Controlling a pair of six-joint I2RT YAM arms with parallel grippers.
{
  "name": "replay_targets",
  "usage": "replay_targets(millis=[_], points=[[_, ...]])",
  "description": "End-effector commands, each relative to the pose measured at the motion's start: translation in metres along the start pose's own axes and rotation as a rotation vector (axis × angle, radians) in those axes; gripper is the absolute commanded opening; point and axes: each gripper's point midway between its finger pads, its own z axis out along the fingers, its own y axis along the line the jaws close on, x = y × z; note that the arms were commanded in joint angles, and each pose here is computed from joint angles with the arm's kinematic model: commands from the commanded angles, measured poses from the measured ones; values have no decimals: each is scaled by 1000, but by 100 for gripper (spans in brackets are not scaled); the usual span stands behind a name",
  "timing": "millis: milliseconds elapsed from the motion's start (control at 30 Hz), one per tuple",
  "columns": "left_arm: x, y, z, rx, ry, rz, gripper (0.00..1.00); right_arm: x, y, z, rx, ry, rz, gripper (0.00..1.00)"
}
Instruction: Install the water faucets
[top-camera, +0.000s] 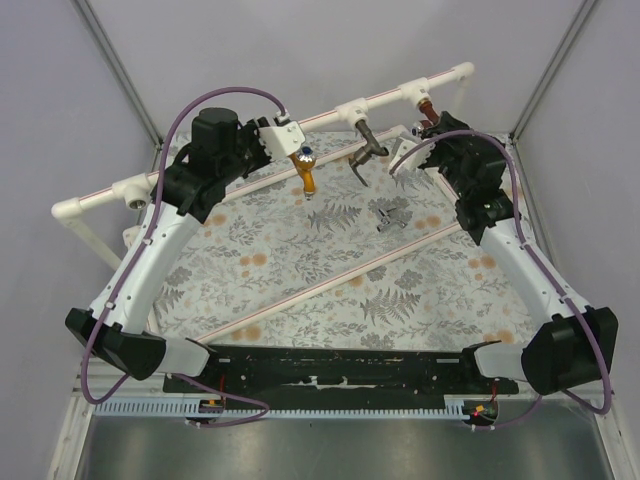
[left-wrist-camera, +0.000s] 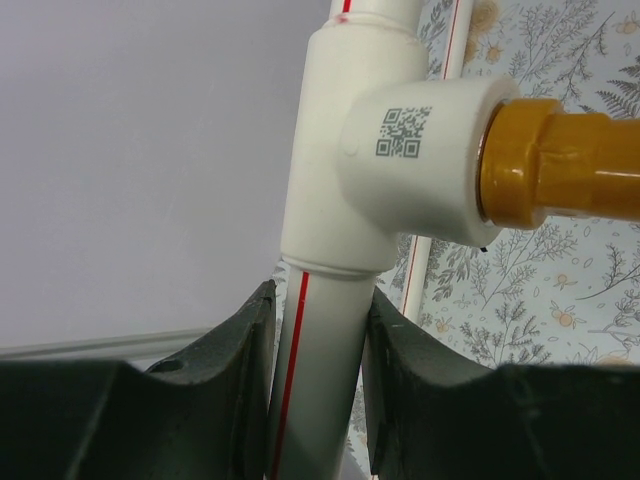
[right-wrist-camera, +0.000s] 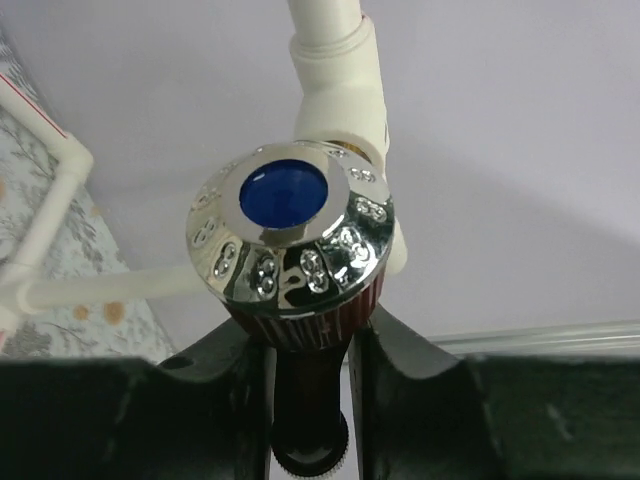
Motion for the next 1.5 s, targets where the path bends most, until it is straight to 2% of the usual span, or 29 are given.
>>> replay_targets(millis=[0, 100, 233, 267, 333, 433, 533, 633, 700, 800, 833, 967, 1100, 1167, 1267, 1367, 1433, 1467], points=[[-1, -57, -1, 188, -6, -189, 2, -15, -20, 3, 85, -61, 410, 16], [-2, -56, -2, 186, -9, -189, 2, -25, -17, 5, 83, -90, 787, 4], [1, -57, -1, 188, 2, -184, 2, -31, -22, 8, 180, -129, 1402, 3], [0, -57, -1, 186, 0, -185, 2, -32, -25, 8, 219, -153, 1648, 3], [0, -57, -1, 188, 0, -184, 2, -27, -29, 9, 262, -205, 2027, 3], [-2, -58, -3, 191, -12, -186, 2, -20, -32, 14, 275, -277, 2470, 4], [-2, -58, -3, 190, -17, -185, 2, -9, -30, 18, 347, -344, 2839, 8], [-2, -58, -3, 186, -18, -187, 2, 2, -30, 17, 408, -472, 3040, 9], [-2, -57, -3, 184, -18, -187, 2, 4, -30, 15, 428, -490, 3057, 22], [-2, -55, -2, 177, -14, -184, 2, 4, -40, 8, 400, -536, 2944, 53], [-1, -56, -1, 179, -9, -182, 2, 5, -42, 5, 389, -554, 2910, 59], [1, -58, 0, 186, -3, -182, 2, 16, -43, -16, 421, -598, 2813, 74], [3, -57, -1, 181, 8, -180, 2, 14, -38, -37, 372, -557, 2661, 79], [3, -57, -1, 182, 9, -180, 2, 26, -32, -49, 401, -481, 2538, 80], [2, -58, 0, 189, 5, -179, 2, 29, -25, -64, 395, -322, 2264, 83], [2, -59, 1, 195, 7, -181, 2, 23, -21, -74, 265, -159, 1782, 87], [1, -59, 0, 194, 2, -183, 2, 22, -21, -82, 204, -120, 1462, 88], [1, -59, 0, 196, 1, -181, 2, 23, -21, -86, 189, -107, 1363, 88]])
